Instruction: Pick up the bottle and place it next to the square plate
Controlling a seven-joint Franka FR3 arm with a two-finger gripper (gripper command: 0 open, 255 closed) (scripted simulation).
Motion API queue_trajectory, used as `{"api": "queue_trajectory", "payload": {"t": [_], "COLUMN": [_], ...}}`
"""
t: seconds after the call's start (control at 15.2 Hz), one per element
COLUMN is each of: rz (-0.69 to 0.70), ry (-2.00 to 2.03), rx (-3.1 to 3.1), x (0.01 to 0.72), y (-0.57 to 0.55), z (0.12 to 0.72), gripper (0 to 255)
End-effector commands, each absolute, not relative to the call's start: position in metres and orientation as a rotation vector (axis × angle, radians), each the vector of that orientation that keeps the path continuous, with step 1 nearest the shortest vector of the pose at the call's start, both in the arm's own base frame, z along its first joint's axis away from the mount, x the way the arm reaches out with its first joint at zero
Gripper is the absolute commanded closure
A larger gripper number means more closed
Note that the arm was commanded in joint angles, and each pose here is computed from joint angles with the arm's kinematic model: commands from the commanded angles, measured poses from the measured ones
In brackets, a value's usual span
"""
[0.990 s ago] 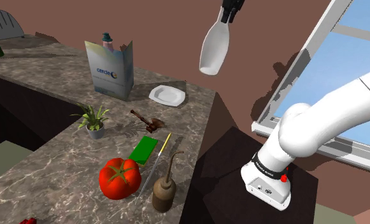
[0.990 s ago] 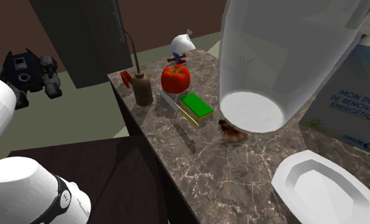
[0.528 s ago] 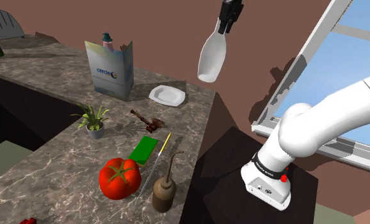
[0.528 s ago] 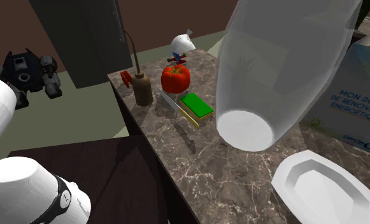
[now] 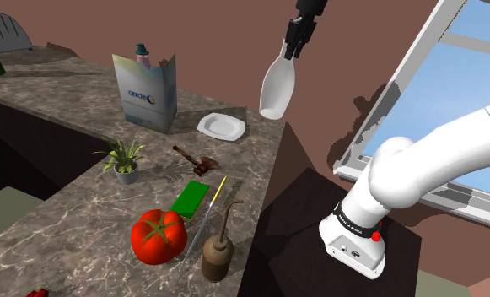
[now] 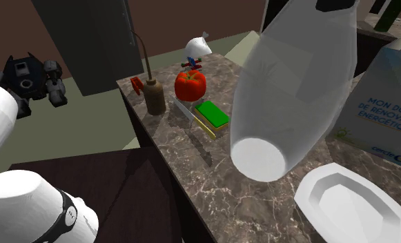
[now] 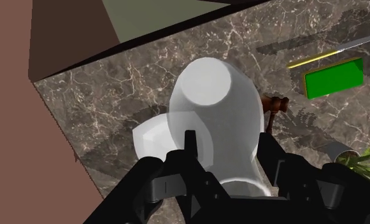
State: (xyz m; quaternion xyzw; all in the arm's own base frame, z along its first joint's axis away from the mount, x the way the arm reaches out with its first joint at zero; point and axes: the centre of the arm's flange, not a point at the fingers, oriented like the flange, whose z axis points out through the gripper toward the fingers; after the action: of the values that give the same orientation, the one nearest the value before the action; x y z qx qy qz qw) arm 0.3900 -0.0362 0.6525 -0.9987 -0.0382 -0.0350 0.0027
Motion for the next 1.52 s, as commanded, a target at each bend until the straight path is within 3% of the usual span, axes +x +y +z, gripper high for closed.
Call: {"api": "queue_trajectory", "payload": {"t": [0.0,1.45], "rz": [-0.111,-0.111], "ry": [-0.120,-0.120], "rx": [-3.132,-3.132], "x": [0.389,0.389], "y": [-0.036,-0.036], "z": [0.642,0.526], "gripper": [255,255]}}
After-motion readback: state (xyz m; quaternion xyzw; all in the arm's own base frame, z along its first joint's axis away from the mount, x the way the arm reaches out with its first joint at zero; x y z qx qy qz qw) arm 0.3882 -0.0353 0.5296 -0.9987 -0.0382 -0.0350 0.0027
